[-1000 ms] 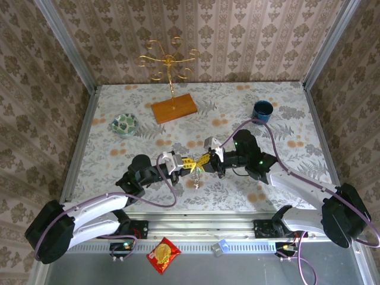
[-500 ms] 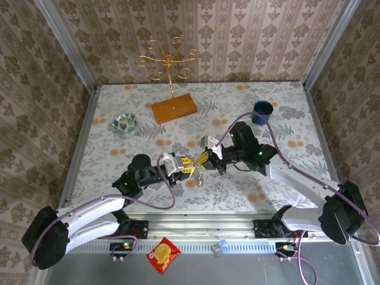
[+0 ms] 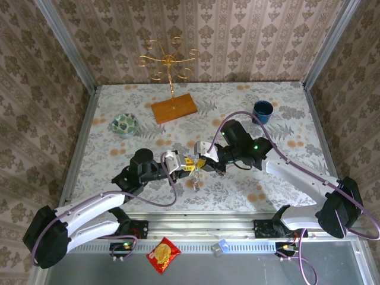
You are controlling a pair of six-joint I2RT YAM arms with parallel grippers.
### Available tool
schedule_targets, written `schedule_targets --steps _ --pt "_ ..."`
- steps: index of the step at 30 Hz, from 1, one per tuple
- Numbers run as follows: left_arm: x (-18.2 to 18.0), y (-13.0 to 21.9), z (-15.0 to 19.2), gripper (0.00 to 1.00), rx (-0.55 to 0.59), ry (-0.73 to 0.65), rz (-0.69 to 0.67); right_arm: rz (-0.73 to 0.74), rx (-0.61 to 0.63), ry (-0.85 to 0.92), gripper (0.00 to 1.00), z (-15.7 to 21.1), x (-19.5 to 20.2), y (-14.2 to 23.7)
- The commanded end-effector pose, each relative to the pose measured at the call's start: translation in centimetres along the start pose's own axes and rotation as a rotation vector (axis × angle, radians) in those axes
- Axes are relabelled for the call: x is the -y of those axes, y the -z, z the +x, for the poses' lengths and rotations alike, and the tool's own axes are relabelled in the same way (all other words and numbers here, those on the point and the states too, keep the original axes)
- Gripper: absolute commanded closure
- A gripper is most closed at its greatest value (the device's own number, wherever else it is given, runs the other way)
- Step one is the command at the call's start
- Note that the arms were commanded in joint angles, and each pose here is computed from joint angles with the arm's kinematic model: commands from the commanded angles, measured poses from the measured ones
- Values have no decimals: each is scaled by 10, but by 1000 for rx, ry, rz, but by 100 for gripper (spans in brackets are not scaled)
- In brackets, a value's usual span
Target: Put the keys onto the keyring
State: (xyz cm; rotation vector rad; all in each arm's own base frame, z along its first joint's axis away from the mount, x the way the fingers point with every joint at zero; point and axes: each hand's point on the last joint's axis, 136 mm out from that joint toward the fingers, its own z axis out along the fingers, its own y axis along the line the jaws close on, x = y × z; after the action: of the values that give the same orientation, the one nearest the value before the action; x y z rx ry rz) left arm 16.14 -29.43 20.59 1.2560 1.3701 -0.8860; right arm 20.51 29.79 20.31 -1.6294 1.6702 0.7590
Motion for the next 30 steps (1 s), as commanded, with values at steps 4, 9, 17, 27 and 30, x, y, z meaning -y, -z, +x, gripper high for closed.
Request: schedule_targets --steps 4,9,17,27,30 --pt "0 -2 -12 94 3 -26 39 -2 -22 47 100 -8 -1 -1" --pt "1 -1 -13 100 7 -30 44 38 4 -7 92 -7 5 4" --pt "2 0 -14 100 42 -36 39 49 6 -99 76 16 1 1" --pt "4 1 -13 100 48 -39 40 65 44 -97 72 10 3 6" --pt "4 1 -13 100 49 -39 39 80 58 -98 66 7 5 10"
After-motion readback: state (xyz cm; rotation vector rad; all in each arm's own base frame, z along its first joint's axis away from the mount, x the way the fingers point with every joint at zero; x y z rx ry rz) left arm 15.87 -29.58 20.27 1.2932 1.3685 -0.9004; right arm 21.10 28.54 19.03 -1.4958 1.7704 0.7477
